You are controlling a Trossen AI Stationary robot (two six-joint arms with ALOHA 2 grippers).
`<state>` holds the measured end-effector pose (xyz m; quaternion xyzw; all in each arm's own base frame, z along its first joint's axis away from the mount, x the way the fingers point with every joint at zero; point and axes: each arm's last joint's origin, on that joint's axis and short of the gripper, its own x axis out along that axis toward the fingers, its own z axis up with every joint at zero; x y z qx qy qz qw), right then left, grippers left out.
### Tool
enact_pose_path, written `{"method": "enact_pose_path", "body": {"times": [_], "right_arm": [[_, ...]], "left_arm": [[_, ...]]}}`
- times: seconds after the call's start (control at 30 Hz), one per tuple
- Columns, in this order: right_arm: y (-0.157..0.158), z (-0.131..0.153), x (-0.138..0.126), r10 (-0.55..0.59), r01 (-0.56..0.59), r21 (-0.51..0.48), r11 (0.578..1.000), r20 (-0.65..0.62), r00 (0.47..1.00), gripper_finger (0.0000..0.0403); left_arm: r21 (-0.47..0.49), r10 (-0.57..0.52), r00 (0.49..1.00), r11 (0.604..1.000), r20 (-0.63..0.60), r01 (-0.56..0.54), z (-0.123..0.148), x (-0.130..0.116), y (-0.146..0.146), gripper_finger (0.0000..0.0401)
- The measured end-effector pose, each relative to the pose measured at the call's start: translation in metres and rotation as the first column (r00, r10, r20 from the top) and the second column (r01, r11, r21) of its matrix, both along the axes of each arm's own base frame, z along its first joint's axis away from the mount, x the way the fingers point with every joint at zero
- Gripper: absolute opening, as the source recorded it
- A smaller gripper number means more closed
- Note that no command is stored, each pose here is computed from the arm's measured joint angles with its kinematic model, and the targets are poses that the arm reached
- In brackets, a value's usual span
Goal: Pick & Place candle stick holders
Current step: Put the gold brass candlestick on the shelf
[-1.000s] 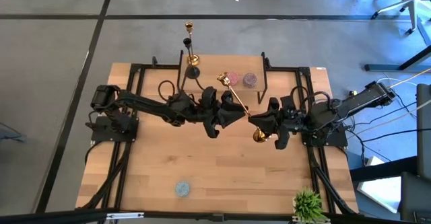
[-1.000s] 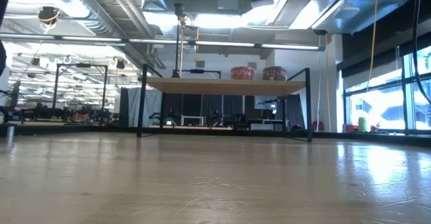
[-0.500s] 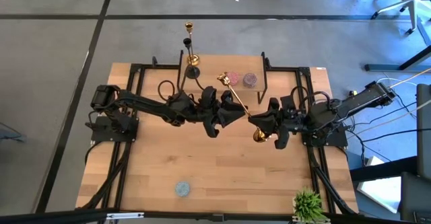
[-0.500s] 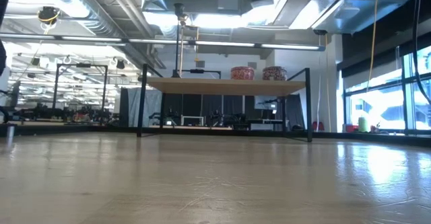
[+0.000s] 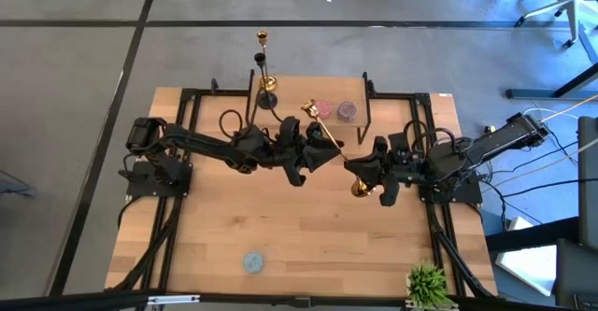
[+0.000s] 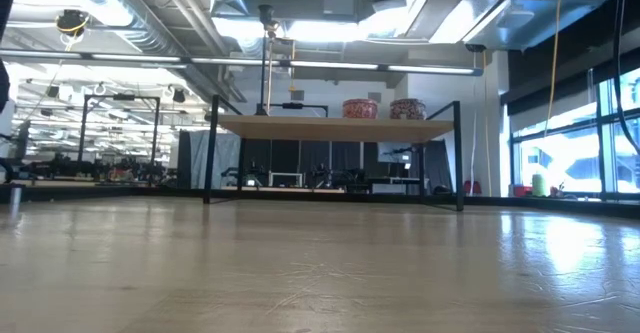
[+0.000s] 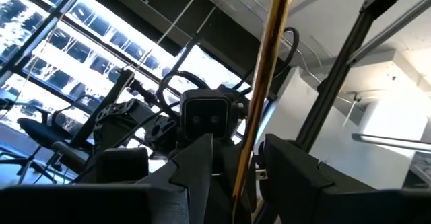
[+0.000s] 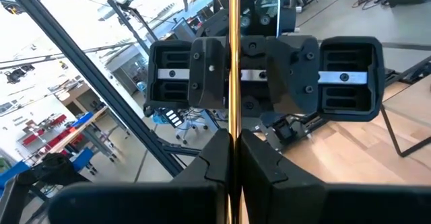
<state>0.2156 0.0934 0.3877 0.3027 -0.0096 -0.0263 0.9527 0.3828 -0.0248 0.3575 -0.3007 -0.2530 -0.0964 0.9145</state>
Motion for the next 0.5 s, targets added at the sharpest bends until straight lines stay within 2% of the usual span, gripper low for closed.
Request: {"method": "enact_pose_path", "body": {"times": [0.17, 0.43, 0.5], "right_arm": [[-0.0002, -0.0003, 0.0, -0.005, 0.005, -0.001, 1.0, -0.003, 1.0, 0.0019], [-0.0016, -0.0012, 0.0006, -0.011, 0.011, 0.0, 1.0, -0.011, 1.0, 0.0019], [-0.0018, -0.0013, 0.0006, -0.012, 0.012, 0.001, 1.0, -0.013, 1.0, 0.0019]], "left_arm": [[0.001, -0.001, 1.0, 1.0, -0.007, 0.001, -0.0006, 0.0003, -0.0003, 0.0102], [0.029, 0.005, 1.0, 1.0, -0.008, -0.004, -0.0009, 0.0004, -0.0005, 0.0019], [0.033, 0.003, 1.0, 0.999, -0.009, -0.002, -0.001, 0.0005, -0.0005, 0.0012]]}}
